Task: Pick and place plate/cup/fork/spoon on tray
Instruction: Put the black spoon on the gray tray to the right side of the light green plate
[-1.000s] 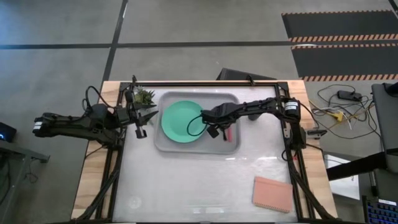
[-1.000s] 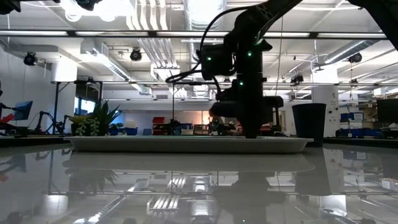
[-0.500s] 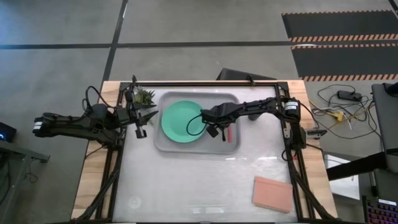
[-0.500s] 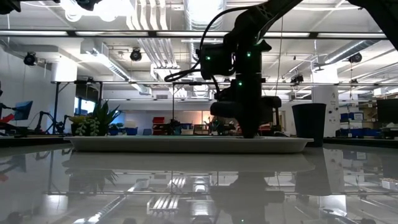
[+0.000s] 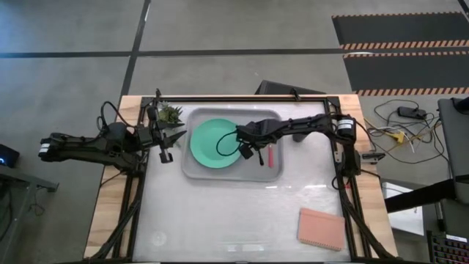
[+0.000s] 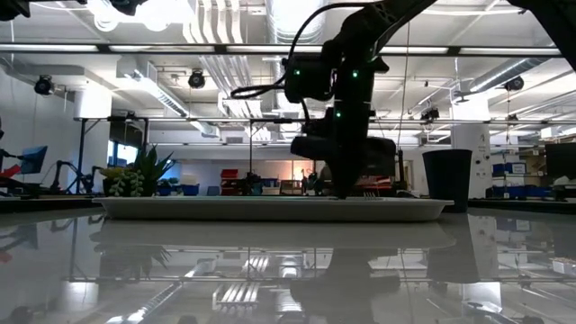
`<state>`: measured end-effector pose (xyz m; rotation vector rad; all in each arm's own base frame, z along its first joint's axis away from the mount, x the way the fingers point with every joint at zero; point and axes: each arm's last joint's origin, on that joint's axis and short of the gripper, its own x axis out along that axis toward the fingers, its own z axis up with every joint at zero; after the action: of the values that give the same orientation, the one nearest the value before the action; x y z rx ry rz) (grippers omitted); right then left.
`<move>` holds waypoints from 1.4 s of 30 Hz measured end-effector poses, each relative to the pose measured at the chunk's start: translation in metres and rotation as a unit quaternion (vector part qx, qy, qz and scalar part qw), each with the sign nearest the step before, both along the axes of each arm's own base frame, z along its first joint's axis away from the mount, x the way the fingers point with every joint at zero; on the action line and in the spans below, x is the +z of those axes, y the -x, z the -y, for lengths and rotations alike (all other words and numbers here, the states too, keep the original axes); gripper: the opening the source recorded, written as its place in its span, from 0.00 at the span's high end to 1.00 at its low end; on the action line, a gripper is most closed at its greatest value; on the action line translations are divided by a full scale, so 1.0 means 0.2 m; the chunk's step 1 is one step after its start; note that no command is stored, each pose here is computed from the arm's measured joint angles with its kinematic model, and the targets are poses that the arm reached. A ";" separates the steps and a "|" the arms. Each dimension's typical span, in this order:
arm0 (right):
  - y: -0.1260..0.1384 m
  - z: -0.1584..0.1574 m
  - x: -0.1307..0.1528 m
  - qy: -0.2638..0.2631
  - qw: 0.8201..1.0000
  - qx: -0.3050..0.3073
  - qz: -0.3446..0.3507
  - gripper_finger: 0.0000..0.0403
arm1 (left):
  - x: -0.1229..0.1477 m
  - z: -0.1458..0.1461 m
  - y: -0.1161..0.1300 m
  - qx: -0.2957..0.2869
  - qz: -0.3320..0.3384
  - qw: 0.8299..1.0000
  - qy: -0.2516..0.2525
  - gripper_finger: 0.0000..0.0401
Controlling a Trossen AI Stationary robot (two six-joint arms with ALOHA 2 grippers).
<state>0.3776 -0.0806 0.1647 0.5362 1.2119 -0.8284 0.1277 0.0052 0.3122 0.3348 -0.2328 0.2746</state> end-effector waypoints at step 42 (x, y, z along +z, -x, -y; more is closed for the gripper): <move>0.08 -0.19 -0.11 -0.014 0.999 -0.010 -0.035 0.98 | 0.00 0.00 0.00 0.000 0.000 1.000 0.000 0.79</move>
<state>0.3618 -0.0425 0.1422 0.5468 1.2855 -0.8533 0.1275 0.0052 0.3121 0.3344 -0.2333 0.2743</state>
